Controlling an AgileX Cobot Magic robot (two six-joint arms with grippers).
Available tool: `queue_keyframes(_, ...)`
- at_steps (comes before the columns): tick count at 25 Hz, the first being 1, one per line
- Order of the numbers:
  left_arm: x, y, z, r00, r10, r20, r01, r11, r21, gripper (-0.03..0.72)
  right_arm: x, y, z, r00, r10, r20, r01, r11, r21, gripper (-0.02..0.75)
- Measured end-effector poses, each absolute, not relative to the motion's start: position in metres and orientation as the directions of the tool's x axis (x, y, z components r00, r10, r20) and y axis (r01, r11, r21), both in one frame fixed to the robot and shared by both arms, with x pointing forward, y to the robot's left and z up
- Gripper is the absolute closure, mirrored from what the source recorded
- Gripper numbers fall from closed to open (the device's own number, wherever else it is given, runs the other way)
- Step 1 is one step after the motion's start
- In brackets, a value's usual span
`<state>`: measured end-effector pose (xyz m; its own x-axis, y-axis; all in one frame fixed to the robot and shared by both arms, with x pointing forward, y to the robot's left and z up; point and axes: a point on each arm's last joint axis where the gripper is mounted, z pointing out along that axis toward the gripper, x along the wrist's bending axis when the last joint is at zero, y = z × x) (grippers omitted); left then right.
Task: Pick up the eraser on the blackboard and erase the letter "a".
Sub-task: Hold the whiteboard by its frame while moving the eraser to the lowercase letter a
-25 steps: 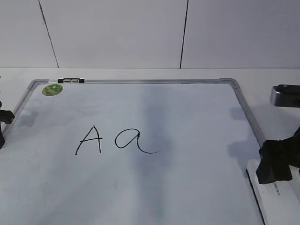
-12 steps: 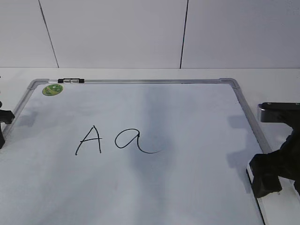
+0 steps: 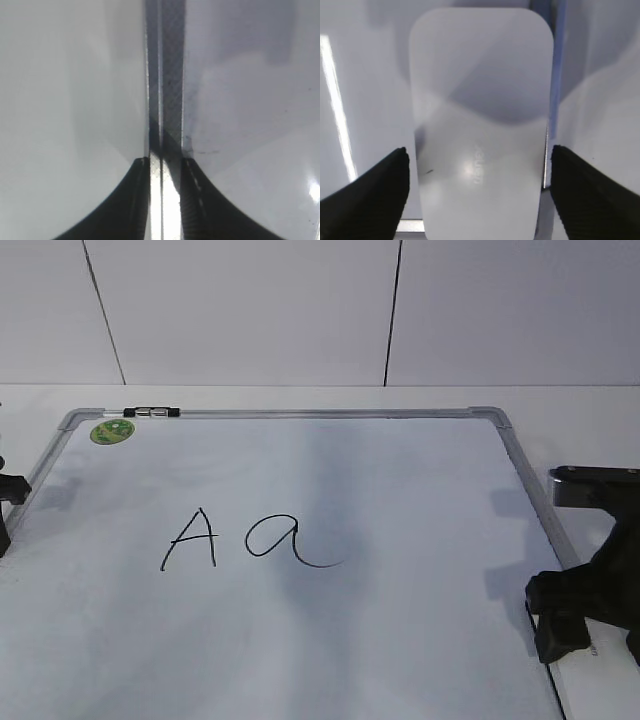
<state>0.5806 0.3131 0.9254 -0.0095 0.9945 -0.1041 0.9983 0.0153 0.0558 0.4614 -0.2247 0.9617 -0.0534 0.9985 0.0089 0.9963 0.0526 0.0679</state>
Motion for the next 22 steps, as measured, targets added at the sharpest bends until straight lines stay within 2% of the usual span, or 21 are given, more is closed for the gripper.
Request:
queue_keyframes(16,0.581,0.313,0.925,-0.009,0.995,-0.104,0.998,0.015,0.055,0.549,0.47,-0.222,0.944,-0.045,0.999,0.002,0.998,0.045,0.046,0.09)
queue_keyframes(22,0.581,0.313,0.925,-0.009,0.995,-0.104,0.998,0.015,0.055,0.549,0.47,-0.222,0.944,-0.036,0.999,0.0,0.998,0.036,0.048,0.174)
